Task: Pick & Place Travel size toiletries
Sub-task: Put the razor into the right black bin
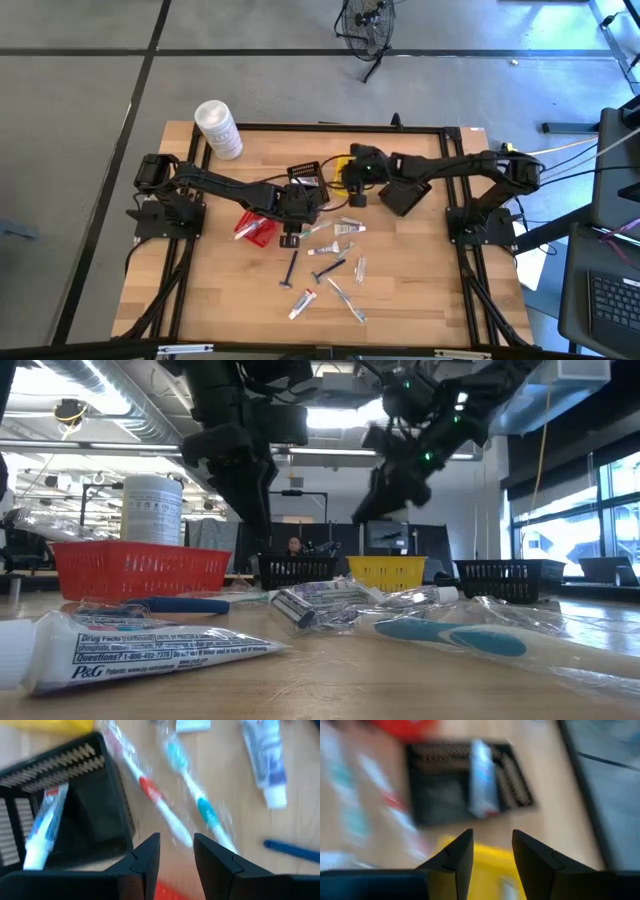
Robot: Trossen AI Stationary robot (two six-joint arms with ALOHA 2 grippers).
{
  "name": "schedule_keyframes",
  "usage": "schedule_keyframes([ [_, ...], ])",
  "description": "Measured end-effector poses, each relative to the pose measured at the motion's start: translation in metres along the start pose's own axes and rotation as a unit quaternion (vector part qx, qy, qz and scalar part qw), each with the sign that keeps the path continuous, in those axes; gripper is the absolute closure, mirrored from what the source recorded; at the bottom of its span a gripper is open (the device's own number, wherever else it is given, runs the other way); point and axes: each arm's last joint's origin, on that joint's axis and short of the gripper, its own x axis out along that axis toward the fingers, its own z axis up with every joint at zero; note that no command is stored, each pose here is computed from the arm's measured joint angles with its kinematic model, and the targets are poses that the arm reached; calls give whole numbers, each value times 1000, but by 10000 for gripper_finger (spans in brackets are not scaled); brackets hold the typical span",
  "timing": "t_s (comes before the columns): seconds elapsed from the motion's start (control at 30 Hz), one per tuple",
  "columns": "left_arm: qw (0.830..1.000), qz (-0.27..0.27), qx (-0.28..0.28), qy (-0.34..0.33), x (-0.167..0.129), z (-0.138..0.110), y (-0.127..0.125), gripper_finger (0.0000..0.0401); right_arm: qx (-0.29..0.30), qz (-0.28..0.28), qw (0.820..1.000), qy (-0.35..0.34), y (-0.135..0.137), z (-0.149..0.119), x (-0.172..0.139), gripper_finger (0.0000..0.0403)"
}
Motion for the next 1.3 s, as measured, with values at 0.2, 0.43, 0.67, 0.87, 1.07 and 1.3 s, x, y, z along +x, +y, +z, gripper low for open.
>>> schedule_keyframes([
  [0.2,996,33,-53,58,-12,-15,4,287,34,116,992,-30,25,9,-1,267],
  [0.43,992,111,-66,-11,-46,-17,5,287,19,149,988,-35,52,16,-4,291],
  [0.67,984,128,-76,-94,-68,-43,3,287,15,184,982,-37,81,22,-9,303],
  [0.87,983,29,-98,-155,-66,-66,1,287,11,179,984,-22,111,24,-13,276],
  [1.07,977,-31,-101,-187,-67,-68,-2,287,-2,160,987,-5,128,22,-15,233],
  [1.3,978,-31,-76,-193,-67,-67,-2,287,-7,180,984,15,131,17,-14,208],
])
